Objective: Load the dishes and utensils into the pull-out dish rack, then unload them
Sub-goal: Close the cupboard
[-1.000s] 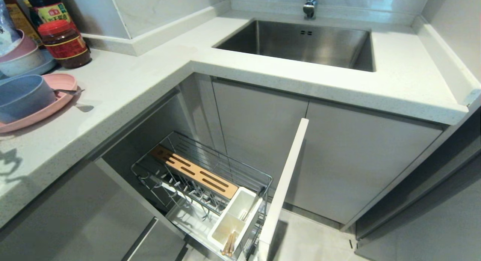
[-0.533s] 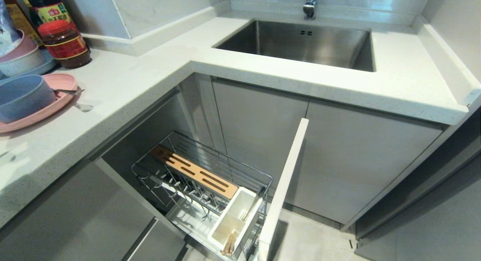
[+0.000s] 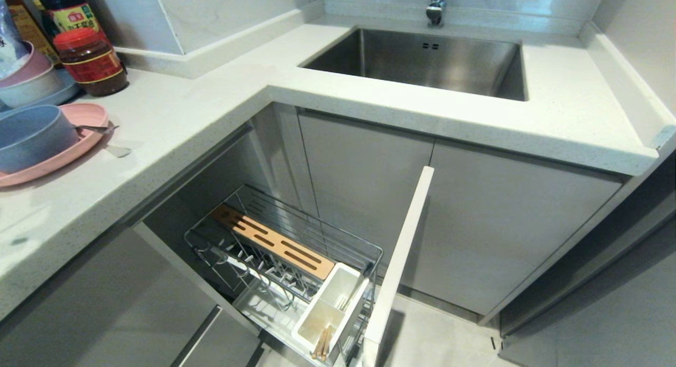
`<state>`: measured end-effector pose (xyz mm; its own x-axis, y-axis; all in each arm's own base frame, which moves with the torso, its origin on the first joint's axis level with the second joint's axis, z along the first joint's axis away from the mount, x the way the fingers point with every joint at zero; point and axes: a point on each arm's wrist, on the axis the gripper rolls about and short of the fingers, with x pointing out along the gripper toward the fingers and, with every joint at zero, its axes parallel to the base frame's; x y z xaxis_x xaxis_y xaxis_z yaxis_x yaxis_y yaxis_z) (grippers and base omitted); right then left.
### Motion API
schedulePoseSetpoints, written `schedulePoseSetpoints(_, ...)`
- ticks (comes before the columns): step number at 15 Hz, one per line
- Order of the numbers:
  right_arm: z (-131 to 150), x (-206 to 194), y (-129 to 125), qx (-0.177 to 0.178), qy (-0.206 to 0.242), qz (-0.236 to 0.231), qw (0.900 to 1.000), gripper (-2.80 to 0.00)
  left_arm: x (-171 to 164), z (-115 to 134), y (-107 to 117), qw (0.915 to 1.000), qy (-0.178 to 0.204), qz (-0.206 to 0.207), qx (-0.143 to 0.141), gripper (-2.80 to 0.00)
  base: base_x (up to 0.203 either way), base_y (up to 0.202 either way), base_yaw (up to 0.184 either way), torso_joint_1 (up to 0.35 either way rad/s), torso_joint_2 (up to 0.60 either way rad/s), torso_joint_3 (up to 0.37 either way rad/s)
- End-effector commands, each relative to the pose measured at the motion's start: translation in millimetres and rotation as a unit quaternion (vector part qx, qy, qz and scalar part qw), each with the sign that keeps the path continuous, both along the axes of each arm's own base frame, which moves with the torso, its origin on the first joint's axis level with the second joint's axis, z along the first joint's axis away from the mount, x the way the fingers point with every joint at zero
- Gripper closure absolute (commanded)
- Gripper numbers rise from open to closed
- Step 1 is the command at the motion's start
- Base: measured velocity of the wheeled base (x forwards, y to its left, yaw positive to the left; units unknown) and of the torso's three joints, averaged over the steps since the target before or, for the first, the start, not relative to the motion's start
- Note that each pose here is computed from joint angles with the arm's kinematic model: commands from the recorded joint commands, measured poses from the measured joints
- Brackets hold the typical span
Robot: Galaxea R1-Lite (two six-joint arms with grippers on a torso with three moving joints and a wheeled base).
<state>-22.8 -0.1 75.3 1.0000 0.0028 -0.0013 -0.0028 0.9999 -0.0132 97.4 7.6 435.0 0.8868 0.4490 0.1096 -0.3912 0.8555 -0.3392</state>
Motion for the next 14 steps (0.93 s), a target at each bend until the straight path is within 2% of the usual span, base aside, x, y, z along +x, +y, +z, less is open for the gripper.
schedulePoseSetpoints(1,0.0,0.0,0.0,0.0,0.0,0.0,1.0,0.0,-23.6,-1.5,-0.6,0.9995,-0.018,-0.027,0.005,0.0,0.0,0.0,0.0,0.0,0.0,0.0)
schedulePoseSetpoints(3,0.0,0.0,0.0,0.0,0.0,0.0,1.0,0.0,-48.8,-9.8,-1.4,0.9969,-0.018,-0.063,0.042,0.0,0.0,0.0,0.0,0.0,0.0,0.0)
schedulePoseSetpoints(6,0.0,0.0,0.0,0.0,0.0,0.0,1.0,0.0,-88.9,-38.7,-2.3,0.9864,-0.007,-0.101,0.13,0.0,0.0,0.0,0.0,0.0,0.0,0.0)
schedulePoseSetpoints(10,0.0,0.0,0.0,0.0,0.0,0.0,1.0,0.0,-147.0,-105.9,-3.7,0.97,-0.018,-0.121,0.21,0.0,0.0,0.0,0.0,0.0,0.0,0.0)
schedulePoseSetpoints(12,0.0,0.0,0.0,0.0,0.0,0.0,1.0,0.0,-164.1,-151.1,-5.0,0.9639,-0.015,-0.126,0.234,0.0,0.0,0.0,0.0,0.0,0.0,0.0)
schedulePoseSetpoints(14,0.0,0.0,0.0,0.0,0.0,0.0,1.0,0.0,-165.2,-195.2,-6.6,0.9592,-0.001,-0.137,0.248,0.0,0.0,0.0,0.0,0.0,0.0,0.0)
